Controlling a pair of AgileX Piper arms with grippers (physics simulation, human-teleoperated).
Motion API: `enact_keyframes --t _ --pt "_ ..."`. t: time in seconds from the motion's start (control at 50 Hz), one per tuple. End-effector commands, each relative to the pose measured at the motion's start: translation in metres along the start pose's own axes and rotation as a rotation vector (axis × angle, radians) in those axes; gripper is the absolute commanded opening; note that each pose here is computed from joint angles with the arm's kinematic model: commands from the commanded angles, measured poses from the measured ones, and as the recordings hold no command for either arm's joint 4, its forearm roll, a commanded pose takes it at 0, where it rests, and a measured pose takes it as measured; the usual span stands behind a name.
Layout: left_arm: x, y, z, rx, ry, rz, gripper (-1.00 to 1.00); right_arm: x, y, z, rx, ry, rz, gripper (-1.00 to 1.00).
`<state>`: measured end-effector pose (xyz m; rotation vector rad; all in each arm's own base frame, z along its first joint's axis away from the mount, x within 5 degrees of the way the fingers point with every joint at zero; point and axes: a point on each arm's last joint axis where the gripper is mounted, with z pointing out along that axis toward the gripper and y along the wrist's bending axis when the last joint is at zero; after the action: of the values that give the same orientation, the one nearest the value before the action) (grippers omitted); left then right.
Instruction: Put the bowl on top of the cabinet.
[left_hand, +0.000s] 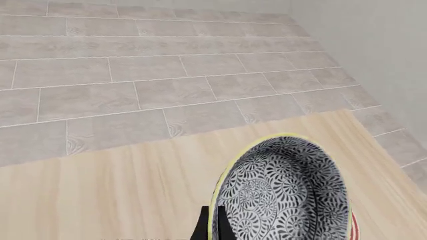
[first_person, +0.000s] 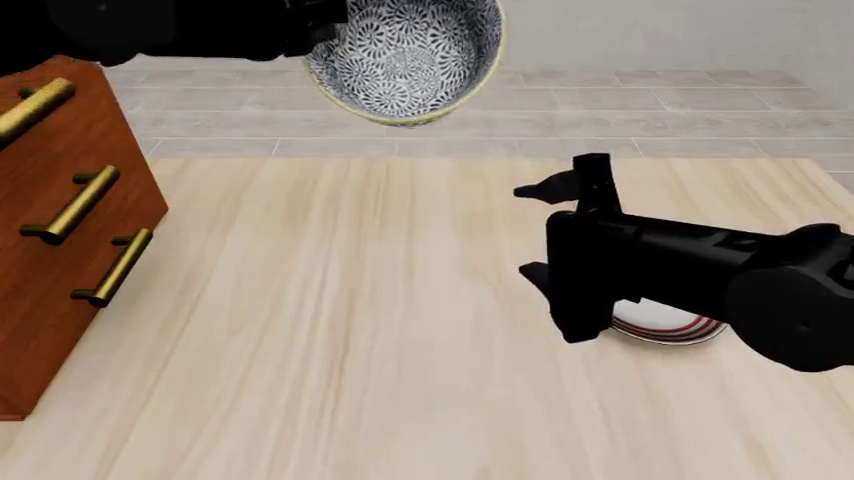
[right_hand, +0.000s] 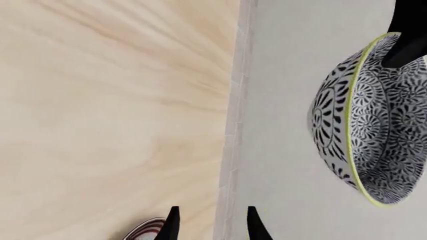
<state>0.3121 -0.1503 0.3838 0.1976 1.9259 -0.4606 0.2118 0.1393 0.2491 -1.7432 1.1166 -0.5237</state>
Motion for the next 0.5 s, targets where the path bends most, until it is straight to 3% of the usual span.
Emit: enact_keyframes --t 0.02,0.04,0.5 --pt "-0.010 0.000 -0.024 0.009 -0.040 -0.093 -1.00 -0.012 -0.025 -0.049 0.035 -0.044 0.185 1.00" --pt "-0.011 0.000 -0.026 0.008 -0.042 -0.090 -1.00 -0.013 -0.043 -0.102 0.199 -0.091 0.231 1.00" --pt "-0.005 0.007 -0.035 -0.005 -0.053 -0.065 -1.00 -0.005 -0.040 -0.098 0.201 -0.050 0.258 1.00"
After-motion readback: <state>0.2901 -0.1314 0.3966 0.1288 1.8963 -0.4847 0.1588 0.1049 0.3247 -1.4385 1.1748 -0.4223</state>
